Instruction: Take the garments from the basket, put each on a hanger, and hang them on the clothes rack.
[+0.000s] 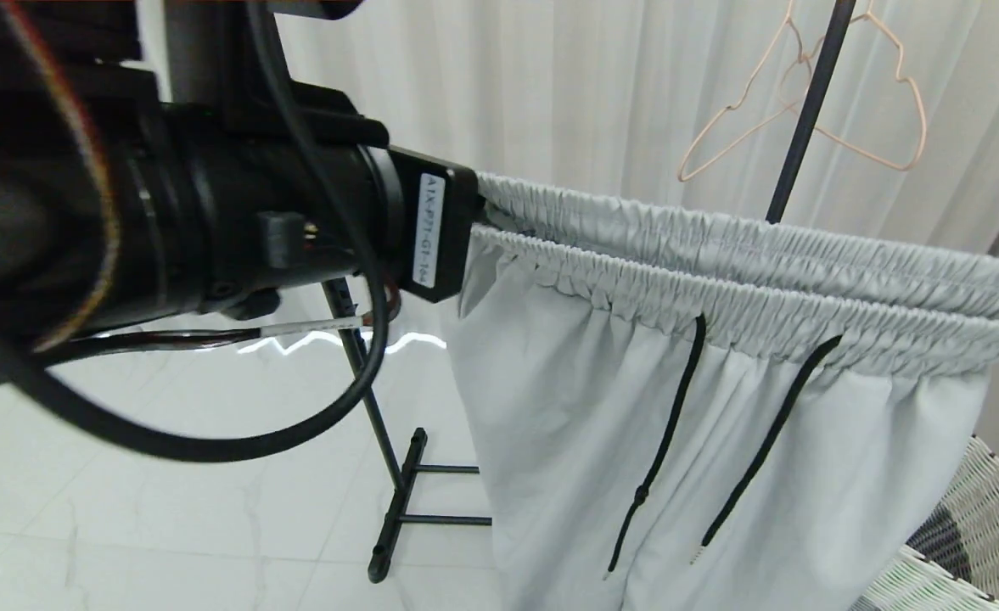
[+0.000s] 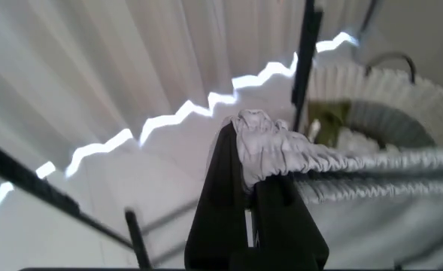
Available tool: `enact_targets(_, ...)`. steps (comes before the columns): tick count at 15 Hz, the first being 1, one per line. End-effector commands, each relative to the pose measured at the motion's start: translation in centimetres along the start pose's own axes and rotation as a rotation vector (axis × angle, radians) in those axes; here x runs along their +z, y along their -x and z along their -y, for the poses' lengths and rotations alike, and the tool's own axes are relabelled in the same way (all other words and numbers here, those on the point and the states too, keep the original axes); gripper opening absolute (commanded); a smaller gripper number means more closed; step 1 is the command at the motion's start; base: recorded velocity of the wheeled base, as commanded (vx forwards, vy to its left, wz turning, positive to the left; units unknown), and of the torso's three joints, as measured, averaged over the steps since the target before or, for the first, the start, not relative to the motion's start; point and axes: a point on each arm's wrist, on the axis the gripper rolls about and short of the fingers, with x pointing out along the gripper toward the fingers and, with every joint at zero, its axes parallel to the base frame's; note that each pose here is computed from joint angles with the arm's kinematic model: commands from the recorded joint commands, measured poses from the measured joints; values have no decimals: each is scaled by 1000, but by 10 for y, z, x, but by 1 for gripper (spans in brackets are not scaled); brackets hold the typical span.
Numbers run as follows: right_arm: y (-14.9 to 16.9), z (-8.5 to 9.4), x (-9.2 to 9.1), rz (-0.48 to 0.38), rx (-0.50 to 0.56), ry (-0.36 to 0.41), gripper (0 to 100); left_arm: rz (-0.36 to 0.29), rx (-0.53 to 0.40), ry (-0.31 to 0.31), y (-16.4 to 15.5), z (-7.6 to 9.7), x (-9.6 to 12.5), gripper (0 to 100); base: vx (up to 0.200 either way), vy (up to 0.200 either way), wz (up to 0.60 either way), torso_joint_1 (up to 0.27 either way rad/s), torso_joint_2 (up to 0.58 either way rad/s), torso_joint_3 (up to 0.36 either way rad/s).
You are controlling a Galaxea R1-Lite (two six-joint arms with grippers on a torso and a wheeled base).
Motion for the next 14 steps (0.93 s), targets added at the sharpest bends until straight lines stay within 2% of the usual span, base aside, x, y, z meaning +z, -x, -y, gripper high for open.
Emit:
enact_targets(1,-9,1,4,-5,-80,-25,0,10,-61,65,50,-13,6,0,0,0,0,0,0,0)
enact_targets(4,-44,2,19,55,-200,-94,0,-94,-217,32,108,-22,-10,0,0,0,0,0,0,0)
enact_targets(5,-59,0,27,93,-217,-115,0,-104,-283,22,122,-23,-14,0,0,0,0,0,0,0)
enact_targets(7,-93,-8,44,172,-246,-154,0,-85,-401,5,136,-19,-18,0,0,0,0,0,0,0)
enact_targets(9,-108,-11,53,202,-260,-170,0,-78,-458,-5,140,-15,-19,0,0,0,0,0,0,0)
enact_targets(11,-109,-10,57,210,-263,-175,0,-62,-506,-16,143,-10,-18,0,0,0,0,0,0,0)
enact_targets(13,-100,-4,56,224,-278,-185,0,-17,-502,-6,141,-8,-13,0,0,0,0,0,0,0)
enact_targets(14,-93,2,56,229,-303,-194,0,3,-478,-29,138,-8,-10,0,0,0,0,0,0,0)
